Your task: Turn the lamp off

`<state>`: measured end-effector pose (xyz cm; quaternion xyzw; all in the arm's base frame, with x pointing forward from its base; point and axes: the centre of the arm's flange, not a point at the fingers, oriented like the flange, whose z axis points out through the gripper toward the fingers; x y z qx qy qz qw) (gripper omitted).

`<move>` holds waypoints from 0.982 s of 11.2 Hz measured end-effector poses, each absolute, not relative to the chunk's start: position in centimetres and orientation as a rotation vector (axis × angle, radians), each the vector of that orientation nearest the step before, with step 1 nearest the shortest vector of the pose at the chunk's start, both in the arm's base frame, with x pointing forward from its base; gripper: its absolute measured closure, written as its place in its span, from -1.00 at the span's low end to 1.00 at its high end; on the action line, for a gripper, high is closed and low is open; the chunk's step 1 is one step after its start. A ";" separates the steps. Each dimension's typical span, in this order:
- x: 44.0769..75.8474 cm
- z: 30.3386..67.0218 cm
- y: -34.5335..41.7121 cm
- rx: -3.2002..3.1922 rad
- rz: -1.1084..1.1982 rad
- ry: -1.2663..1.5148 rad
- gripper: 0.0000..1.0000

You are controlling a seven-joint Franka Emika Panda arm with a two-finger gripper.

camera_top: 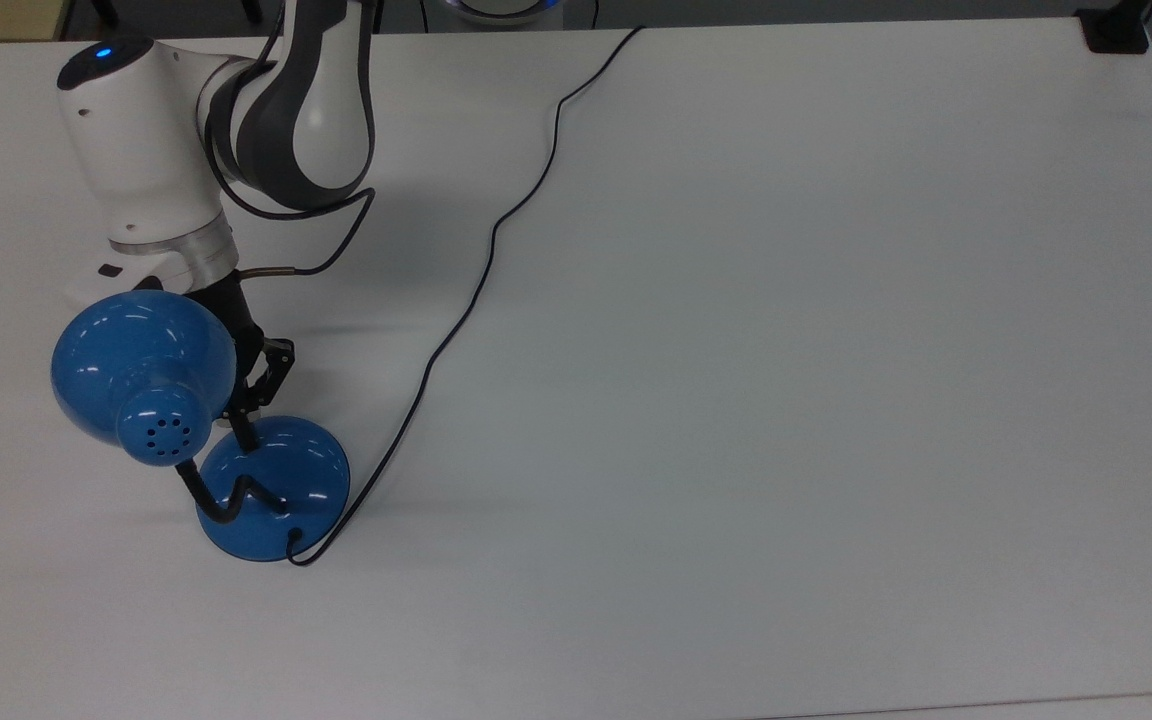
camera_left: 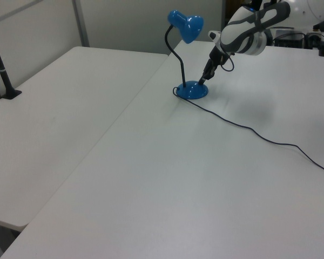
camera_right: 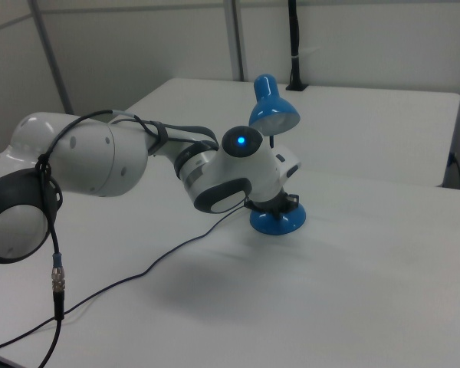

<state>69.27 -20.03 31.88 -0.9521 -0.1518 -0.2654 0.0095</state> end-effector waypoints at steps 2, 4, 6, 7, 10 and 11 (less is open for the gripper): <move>68.4 31.1 -21.1 -2.982 -0.804 -0.445 0.98; 67.7 30.8 -21.7 -2.979 -0.772 -0.429 0.98; 66.6 33.1 -22.0 -2.927 -0.655 -0.483 0.98; 65.4 35.4 -22.4 -2.903 -0.549 -0.541 0.94; 58.9 43.5 -25.6 -2.924 -0.185 -0.479 0.37; 56.8 46.2 -26.1 -2.962 -0.078 -0.427 0.07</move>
